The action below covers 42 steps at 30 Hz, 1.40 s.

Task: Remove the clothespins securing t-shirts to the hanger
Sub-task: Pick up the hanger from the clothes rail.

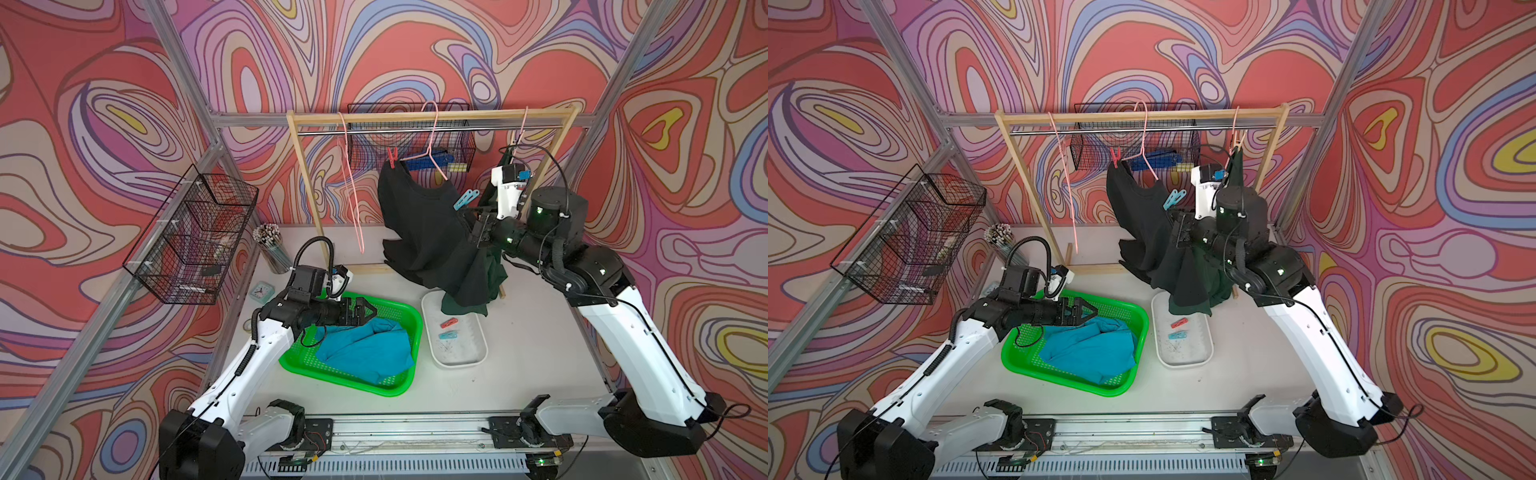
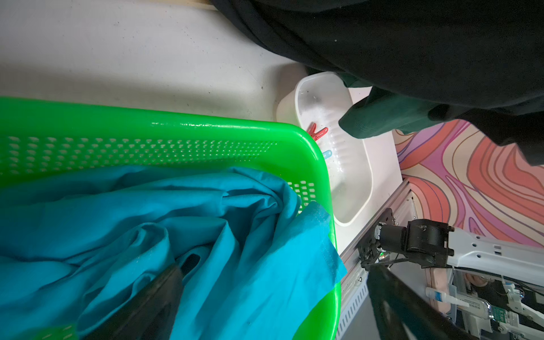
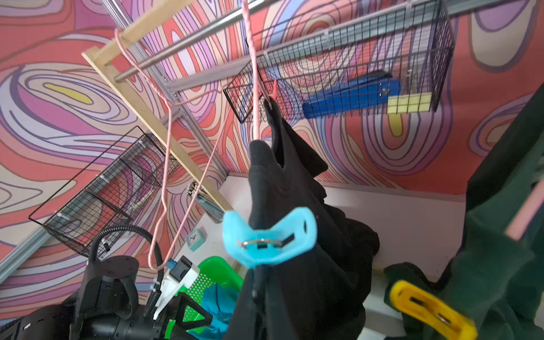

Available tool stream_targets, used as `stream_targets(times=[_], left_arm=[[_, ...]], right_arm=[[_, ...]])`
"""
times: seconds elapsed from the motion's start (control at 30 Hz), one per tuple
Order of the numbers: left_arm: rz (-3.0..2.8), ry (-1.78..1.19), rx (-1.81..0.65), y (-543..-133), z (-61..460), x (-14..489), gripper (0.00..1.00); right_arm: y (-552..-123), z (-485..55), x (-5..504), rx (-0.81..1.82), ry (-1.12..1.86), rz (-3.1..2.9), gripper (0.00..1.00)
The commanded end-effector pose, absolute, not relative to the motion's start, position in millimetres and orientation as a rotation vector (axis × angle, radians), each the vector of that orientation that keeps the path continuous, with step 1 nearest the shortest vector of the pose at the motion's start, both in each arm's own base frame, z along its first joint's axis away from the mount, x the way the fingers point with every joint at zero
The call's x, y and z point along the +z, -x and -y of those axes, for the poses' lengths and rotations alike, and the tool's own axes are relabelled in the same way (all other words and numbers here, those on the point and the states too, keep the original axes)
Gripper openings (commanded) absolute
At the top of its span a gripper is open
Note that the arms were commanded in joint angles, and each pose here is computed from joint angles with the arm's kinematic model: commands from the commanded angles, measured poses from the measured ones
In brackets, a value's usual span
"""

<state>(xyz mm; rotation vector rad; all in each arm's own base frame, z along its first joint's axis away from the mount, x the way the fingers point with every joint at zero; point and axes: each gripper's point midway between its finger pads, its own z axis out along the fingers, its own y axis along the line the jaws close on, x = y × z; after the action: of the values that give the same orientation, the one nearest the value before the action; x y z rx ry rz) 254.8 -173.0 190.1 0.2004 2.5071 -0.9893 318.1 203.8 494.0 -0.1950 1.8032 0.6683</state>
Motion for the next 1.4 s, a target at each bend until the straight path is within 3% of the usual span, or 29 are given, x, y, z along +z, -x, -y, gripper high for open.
stream_targets(times=[0.0,0.67,1.37], left_arm=[[-2.542,-0.205,-0.963,-251,169,184,1.0],[-2.57,-0.168,-0.904,-256,161,177,1.0],[-2.581,-0.143,-0.836,-263,154,173,1.0]], right_arm=[[-313,-193,560,0.697,0.166,-1.541,0.0],[-277,-186,606,0.774,0.22,-1.369,0.0],[-220,-176,582,0.84,0.346,-1.406,0.0]])
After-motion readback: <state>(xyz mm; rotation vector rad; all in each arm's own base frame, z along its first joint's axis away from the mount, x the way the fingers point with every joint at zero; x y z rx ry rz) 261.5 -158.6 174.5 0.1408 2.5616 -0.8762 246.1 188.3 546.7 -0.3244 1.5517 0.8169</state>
